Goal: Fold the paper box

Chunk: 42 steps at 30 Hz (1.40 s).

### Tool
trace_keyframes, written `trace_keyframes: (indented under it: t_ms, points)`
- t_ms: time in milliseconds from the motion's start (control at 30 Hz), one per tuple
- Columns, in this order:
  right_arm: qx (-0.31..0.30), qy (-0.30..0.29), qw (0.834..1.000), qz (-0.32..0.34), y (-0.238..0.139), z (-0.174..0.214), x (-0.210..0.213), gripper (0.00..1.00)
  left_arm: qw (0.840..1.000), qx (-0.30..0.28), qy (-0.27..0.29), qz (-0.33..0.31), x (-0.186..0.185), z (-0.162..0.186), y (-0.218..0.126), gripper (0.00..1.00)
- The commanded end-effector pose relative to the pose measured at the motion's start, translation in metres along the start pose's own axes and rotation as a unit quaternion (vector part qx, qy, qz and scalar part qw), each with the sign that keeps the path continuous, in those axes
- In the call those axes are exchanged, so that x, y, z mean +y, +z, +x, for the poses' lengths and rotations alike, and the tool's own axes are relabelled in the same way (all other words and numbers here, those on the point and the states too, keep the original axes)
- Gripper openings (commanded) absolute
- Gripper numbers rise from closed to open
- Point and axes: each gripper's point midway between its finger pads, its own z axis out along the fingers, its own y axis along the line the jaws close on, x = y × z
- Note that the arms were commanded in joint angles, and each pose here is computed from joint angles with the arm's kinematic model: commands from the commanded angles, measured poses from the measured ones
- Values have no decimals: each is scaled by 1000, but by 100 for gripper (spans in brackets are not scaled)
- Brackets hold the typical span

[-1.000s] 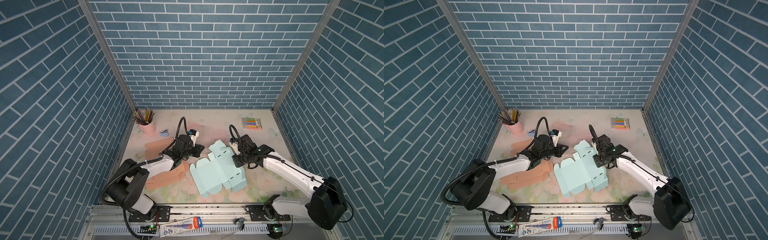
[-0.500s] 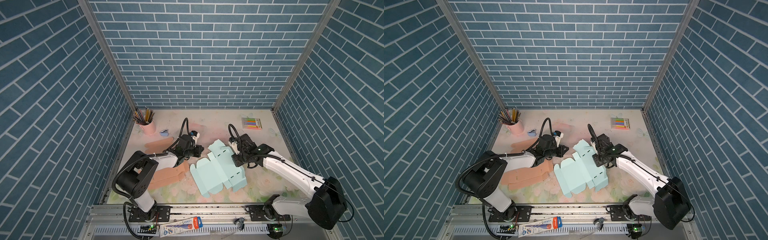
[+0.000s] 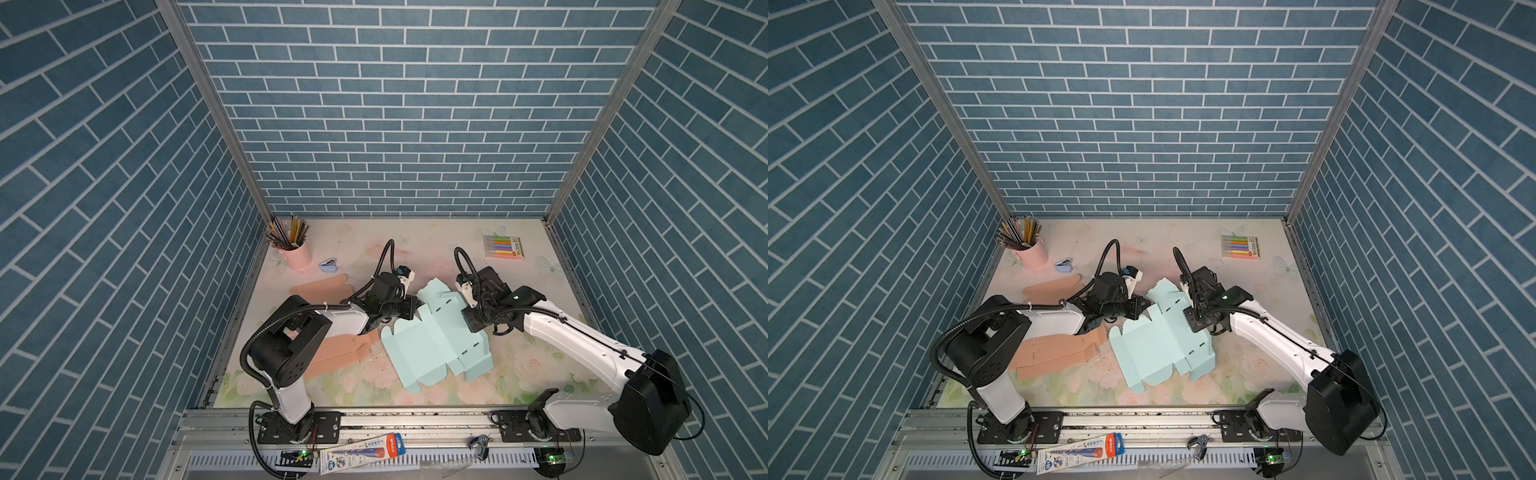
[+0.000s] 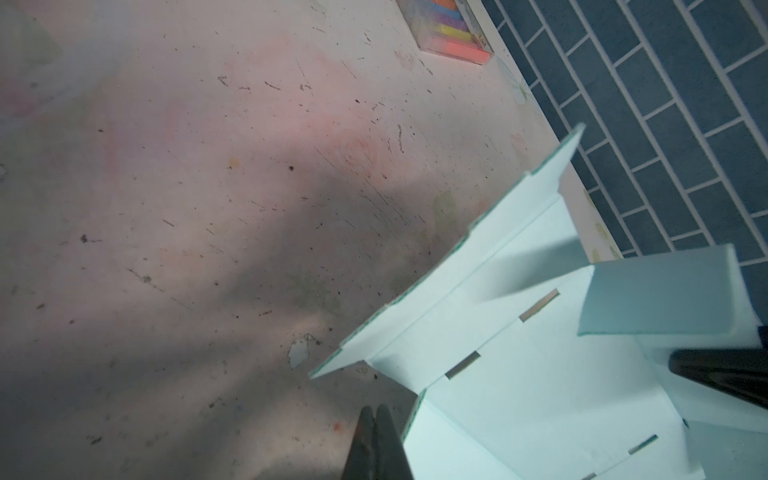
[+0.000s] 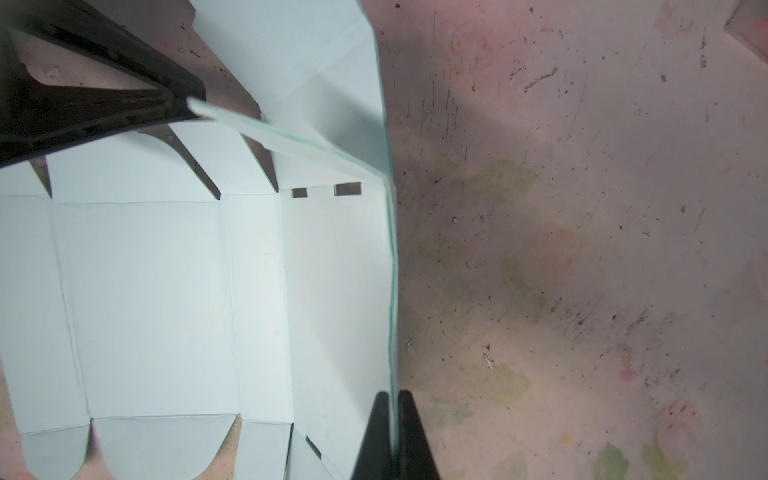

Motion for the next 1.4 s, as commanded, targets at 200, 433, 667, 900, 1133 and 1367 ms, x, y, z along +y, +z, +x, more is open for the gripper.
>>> trace_keyframes:
  t_ms: [200, 433, 667, 900, 1133, 1367]
  points:
    - [0, -32, 999, 19, -1, -6, -2, 0, 1000, 5, 18, 12, -17, 7, -1, 0]
    - [10, -51, 998, 44, 3, -9, -2, 0, 999, 6, 19, 36, -37, 14, -1, 0]
    - [9, -90, 994, 61, 7, -11, 9, 0, 999, 9, 21, 39, -46, 18, 1, 0]
    - [5, -134, 987, 87, 10, -13, 16, 0, 999, 5, 24, 37, -48, 17, -3, 0]
    - [-18, -175, 979, 106, 8, -16, 26, 0, 999, -1, 22, 40, -46, 15, -12, 0]
    - [-35, -202, 970, 128, 3, -19, 30, 0, 998, -29, 30, 39, -45, -2, -34, 0]
